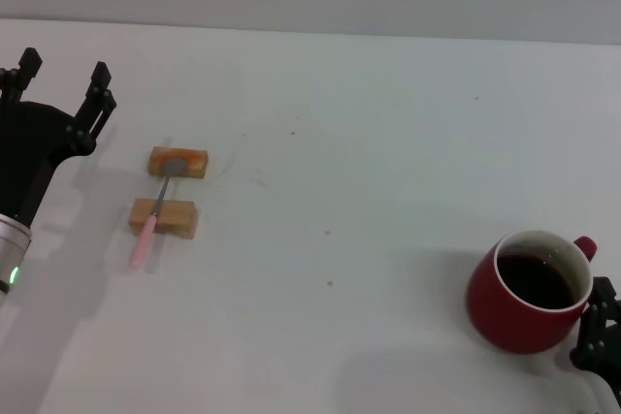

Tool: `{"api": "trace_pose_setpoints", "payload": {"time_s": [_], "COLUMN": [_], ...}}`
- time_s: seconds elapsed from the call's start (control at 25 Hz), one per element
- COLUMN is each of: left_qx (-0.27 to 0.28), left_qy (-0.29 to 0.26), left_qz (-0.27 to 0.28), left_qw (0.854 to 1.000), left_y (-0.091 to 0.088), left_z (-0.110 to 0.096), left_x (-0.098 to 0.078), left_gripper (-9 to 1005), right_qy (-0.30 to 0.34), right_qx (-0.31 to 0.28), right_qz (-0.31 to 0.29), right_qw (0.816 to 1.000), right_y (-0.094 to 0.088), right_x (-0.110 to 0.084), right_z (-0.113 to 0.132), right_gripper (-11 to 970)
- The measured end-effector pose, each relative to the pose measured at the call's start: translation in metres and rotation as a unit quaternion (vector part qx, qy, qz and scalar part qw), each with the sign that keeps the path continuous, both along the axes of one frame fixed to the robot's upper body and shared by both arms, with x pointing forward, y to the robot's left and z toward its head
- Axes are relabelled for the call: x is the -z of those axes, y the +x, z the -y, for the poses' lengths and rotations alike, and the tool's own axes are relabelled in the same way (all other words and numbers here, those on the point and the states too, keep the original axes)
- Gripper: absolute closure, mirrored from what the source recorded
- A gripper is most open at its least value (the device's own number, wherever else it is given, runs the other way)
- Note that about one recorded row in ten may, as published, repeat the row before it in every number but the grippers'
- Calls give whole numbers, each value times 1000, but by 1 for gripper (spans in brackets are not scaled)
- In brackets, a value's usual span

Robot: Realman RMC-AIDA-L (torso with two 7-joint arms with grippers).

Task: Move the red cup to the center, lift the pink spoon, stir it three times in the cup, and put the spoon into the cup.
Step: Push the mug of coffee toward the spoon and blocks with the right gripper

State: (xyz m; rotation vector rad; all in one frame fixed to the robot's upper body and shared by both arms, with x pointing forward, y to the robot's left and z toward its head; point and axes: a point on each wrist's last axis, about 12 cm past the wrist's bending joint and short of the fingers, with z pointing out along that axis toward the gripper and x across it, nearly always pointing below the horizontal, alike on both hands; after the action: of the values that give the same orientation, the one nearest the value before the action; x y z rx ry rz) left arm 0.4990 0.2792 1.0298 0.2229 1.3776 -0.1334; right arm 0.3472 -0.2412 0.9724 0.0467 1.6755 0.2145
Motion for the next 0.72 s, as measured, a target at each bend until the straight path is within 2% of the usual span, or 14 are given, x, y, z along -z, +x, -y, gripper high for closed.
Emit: {"api": "trace_pose_setpoints", "payload": {"time_s": [0.72], "left_qx": [0], "left_qy": [0], "left_qz": [-1], "left_qw": [1000], "left_y": [0], "left_z": [0], "left_x": [0], "left_gripper": [218], "right_qy": [1], "right_qx": [-21], "right_qz": [-3], "right_qw": [1000], "right_y": [15], "right_x": [0], "right_z": [-4], "right_gripper": [960]}}
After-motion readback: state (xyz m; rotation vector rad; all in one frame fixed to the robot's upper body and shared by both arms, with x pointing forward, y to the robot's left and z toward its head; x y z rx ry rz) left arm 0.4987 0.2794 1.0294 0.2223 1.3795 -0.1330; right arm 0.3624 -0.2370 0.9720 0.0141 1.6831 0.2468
